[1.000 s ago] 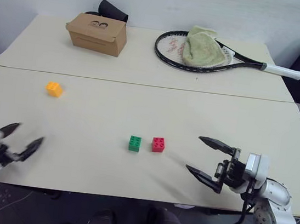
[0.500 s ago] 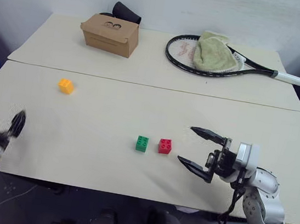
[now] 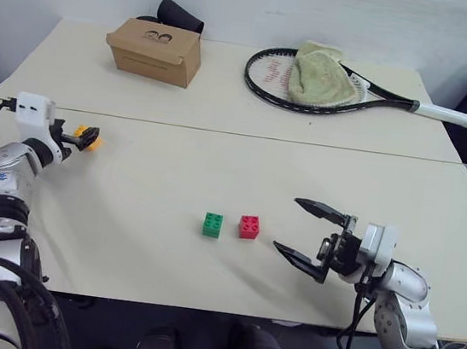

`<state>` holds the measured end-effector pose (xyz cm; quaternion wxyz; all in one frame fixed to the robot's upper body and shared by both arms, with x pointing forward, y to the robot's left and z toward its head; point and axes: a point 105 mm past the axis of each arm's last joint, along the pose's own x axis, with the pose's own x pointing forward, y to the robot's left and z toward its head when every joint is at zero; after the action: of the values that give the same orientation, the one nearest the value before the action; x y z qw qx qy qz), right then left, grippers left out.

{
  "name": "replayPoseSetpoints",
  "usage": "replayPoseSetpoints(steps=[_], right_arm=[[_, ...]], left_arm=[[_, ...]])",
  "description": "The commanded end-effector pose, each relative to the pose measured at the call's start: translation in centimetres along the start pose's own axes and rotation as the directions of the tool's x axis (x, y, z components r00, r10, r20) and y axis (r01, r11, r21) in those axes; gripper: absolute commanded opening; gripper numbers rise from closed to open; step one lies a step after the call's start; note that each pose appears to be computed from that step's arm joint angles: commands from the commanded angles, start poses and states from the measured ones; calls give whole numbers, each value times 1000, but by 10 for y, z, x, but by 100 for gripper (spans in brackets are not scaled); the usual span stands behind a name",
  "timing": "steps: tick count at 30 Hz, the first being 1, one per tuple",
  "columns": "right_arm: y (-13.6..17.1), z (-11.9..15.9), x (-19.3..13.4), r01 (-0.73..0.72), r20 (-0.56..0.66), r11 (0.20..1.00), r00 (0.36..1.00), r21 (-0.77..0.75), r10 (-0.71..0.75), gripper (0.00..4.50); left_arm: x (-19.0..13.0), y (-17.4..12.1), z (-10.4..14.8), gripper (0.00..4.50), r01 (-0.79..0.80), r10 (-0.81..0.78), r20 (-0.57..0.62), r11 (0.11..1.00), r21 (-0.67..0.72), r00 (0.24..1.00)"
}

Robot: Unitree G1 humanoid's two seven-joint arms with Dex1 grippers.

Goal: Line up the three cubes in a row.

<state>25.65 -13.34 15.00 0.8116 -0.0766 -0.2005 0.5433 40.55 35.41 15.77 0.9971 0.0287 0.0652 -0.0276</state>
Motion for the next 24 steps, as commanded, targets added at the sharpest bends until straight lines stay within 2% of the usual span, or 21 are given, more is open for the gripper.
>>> replayPoseSetpoints(steps=[1,2,6,13,17,19,21,22,24], right_arm=[[0,-1,-14,38,-3,999,999,-38,-38,450],[1,-3,-16,45,-5,998,999,-39,-45,450],[2,-8,-23,69,-9,996,998,-47,-70,450],[9,-13,-32,72,-19,996,997,-47,-73,450],[10,-13,-34,63,-27,997,998,-47,-64,450],[10,-11,-38,56,-35,997,998,-54,-58,450],[8,-9,-43,39,-56,997,998,-60,-42,450],[7,-7,-46,24,-69,998,997,-61,-28,450],[4,-2,-51,-5,-92,998,996,-60,0,450]], left_arm=[[2,4,5,448,-23,23,0,999,23,1000],[3,3,4,448,-16,16,-5,1000,25,1000],[3,0,3,369,8,-8,-5,1000,26,1000],[2,-4,1,147,43,-43,9,999,9,999],[-1,-3,-2,147,61,-61,5,997,44,998],[-11,-10,8,147,197,-203,53,975,100,978],[-28,-25,24,147,380,-405,112,905,191,907],[-40,-39,28,147,508,-546,86,819,268,833],[-64,-68,22,147,712,-748,-65,596,372,660]])
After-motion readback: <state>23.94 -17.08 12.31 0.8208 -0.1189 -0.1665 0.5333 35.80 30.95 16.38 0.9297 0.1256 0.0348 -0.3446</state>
